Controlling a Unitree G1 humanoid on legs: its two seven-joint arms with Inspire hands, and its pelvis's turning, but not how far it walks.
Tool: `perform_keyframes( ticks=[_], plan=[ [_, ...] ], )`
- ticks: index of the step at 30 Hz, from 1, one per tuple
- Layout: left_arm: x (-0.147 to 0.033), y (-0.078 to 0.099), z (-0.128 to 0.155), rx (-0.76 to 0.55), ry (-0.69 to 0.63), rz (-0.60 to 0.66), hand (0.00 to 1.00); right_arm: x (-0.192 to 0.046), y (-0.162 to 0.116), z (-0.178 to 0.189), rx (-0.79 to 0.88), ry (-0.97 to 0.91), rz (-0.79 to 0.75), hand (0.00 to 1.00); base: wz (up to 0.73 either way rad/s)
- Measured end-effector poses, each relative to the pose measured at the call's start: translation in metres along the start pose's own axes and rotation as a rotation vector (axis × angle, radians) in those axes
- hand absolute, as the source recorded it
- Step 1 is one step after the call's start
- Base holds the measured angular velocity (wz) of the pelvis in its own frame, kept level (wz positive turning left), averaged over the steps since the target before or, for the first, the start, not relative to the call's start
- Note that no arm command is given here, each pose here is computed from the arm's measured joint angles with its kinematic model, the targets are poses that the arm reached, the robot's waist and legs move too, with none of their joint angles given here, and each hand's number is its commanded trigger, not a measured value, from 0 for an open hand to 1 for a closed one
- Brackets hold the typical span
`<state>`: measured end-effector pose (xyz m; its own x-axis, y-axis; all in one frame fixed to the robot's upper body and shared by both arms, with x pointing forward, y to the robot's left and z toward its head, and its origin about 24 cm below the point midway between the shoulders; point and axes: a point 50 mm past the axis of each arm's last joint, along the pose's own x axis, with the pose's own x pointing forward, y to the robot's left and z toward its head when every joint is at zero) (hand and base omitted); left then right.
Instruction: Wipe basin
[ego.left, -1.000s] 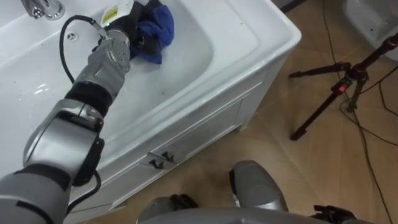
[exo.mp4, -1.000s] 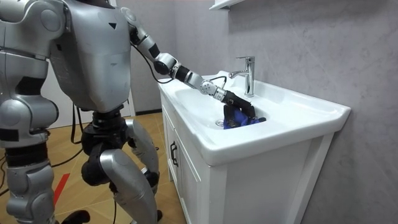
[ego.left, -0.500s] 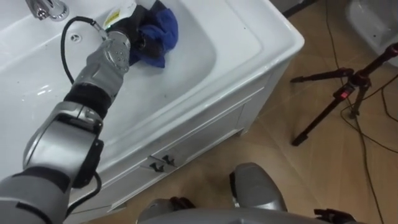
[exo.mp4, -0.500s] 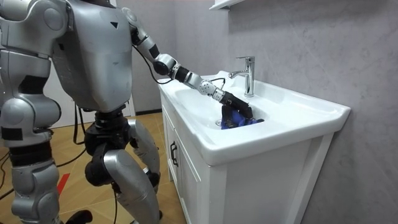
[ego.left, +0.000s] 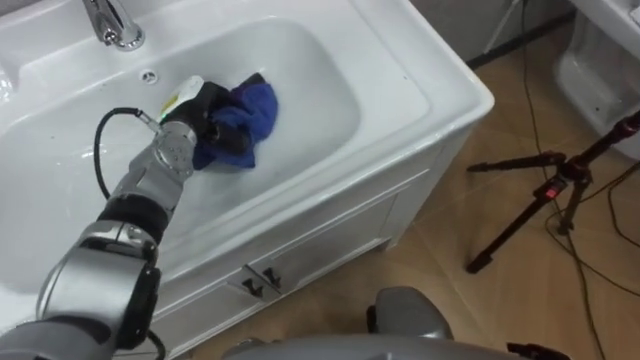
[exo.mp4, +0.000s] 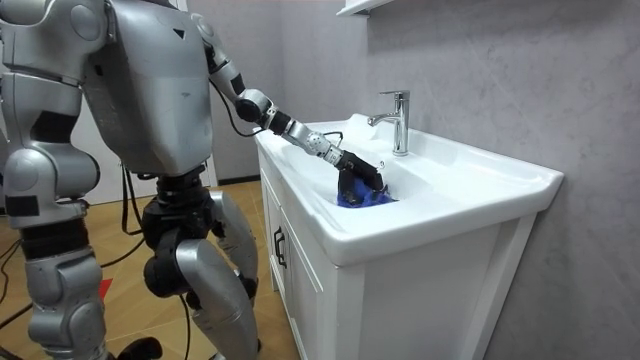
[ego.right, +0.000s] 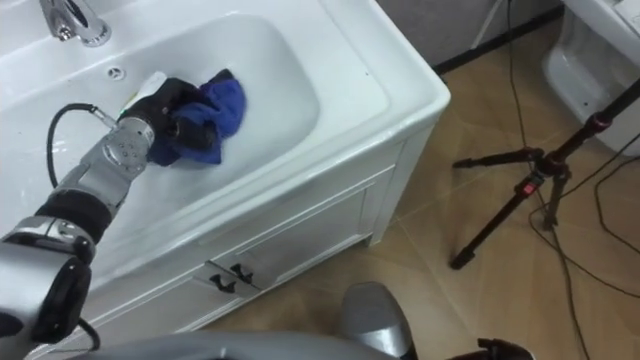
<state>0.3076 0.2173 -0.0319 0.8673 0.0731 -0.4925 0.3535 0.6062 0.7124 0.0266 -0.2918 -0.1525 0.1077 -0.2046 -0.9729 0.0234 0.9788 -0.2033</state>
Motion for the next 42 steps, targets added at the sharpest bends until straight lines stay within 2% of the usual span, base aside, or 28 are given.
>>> perform_keyframes(
  ticks=[7,14,19,26,33,38,42],
  plan=[
    [-0.01,0.011,-0.035,0.073,0.082,0.012,1.0,-0.001,-0.006,0.003,0.054,-0.028,-0.022,0.0,0.08],
    [-0.027,0.008,-0.074,0.065,0.181,0.029,1.0,-0.003,-0.014,-0.005,0.081,-0.028,-0.045,0.0,0.04],
    [-0.037,0.024,-0.096,0.128,0.248,0.067,1.0,-0.005,-0.019,-0.011,0.092,-0.023,-0.047,0.0,0.09],
    [-0.041,0.037,-0.097,0.197,0.241,0.126,1.0,-0.008,-0.028,-0.02,0.102,-0.041,-0.061,0.0,0.04],
    [-0.054,0.049,-0.102,0.285,0.216,0.186,1.0,-0.009,-0.031,-0.01,0.093,-0.079,-0.071,0.0,0.01],
    [-0.056,0.057,-0.095,0.288,0.185,0.233,1.0,-0.009,-0.031,-0.011,0.099,-0.081,-0.072,0.0,0.09],
    [-0.059,0.068,-0.092,0.282,0.18,0.28,1.0,-0.009,-0.031,0.002,0.089,-0.112,-0.071,0.0,0.11]
  ],
)
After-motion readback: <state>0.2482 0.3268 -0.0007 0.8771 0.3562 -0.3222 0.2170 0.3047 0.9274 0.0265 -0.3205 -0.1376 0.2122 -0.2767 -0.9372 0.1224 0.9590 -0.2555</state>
